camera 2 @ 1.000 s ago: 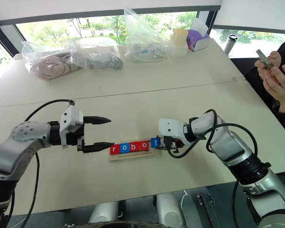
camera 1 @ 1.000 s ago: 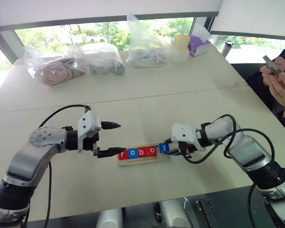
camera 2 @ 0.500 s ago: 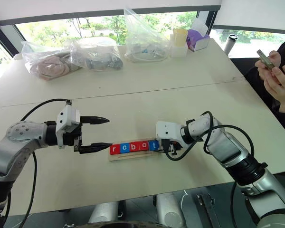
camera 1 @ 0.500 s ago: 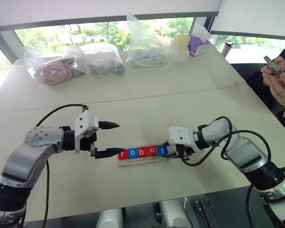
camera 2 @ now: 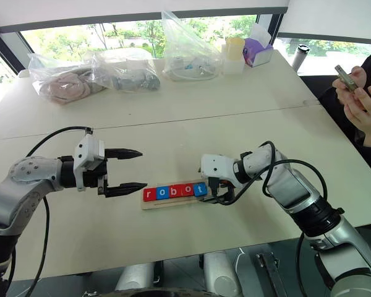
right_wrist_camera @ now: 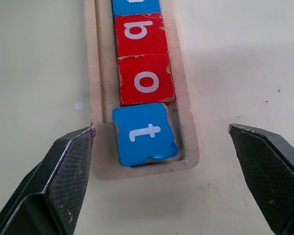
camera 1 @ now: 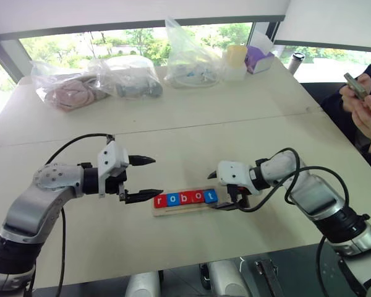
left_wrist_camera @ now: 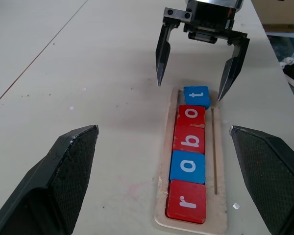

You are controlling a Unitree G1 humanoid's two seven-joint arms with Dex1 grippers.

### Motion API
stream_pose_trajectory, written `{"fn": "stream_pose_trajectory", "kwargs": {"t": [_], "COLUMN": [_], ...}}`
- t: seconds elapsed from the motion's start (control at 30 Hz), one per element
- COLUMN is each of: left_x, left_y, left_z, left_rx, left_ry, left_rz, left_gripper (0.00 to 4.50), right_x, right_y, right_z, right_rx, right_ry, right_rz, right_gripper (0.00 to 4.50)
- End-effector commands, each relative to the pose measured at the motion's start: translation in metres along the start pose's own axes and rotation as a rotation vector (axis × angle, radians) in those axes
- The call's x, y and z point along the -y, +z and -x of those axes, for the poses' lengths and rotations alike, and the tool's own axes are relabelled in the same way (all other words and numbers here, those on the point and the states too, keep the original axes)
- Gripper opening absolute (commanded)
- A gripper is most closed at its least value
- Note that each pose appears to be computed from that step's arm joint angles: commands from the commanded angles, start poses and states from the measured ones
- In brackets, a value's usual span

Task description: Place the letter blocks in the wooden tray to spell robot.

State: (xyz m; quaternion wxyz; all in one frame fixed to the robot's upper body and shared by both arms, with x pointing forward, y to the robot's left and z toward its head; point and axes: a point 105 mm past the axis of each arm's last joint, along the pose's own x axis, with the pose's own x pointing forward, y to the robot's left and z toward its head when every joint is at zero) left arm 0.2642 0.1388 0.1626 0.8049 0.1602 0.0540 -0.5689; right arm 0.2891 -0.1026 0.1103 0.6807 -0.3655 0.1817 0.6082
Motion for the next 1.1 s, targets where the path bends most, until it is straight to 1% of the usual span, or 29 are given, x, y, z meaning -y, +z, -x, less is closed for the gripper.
{"fn": "stream_pose_trajectory", "kwargs": {"t": [0.03,0.3,0.47,0.6,0.7,0.77,0.9,1.1], "left_x": [0.002,0.001,0.002,0.003,0.004,0.006,0.007,0.01], "left_y": [0.011,0.012,0.011,0.01,0.008,0.007,0.003,-0.003], "left_z": [-0.001,-0.003,-0.003,-0.001,0.003,0.005,0.012,0.021], "left_rx": [0.023,0.026,0.026,0.018,-0.001,-0.005,-0.023,-0.047], "left_ry": [-0.001,0.006,0.005,0.005,0.005,0.01,0.036,0.05], "left_rz": [-0.037,-0.035,-0.032,-0.01,0.008,0.028,0.034,0.045], "left_gripper": [4.5,4.5,4.5,4.5,4.5,4.5,4.5,4.5], "right_x": [0.009,0.019,0.013,-0.003,-0.009,-0.011,-0.021,-0.03], "right_y": [0.008,0.011,0.015,0.019,0.022,0.022,0.017,0.012], "right_z": [0.004,0.0,0.003,0.023,0.045,0.055,0.068,0.074], "right_rx": [0.01,0.024,0.035,0.048,0.061,0.065,0.058,0.061], "right_ry": [-0.042,-0.07,-0.038,0.006,-0.037,-0.068,-0.119,-0.157], "right_rz": [0.05,0.058,0.048,0.032,-0.012,-0.047,-0.105,-0.176], "right_gripper": [4.48,4.48,4.48,4.48,4.48,4.48,4.48,4.48]}}
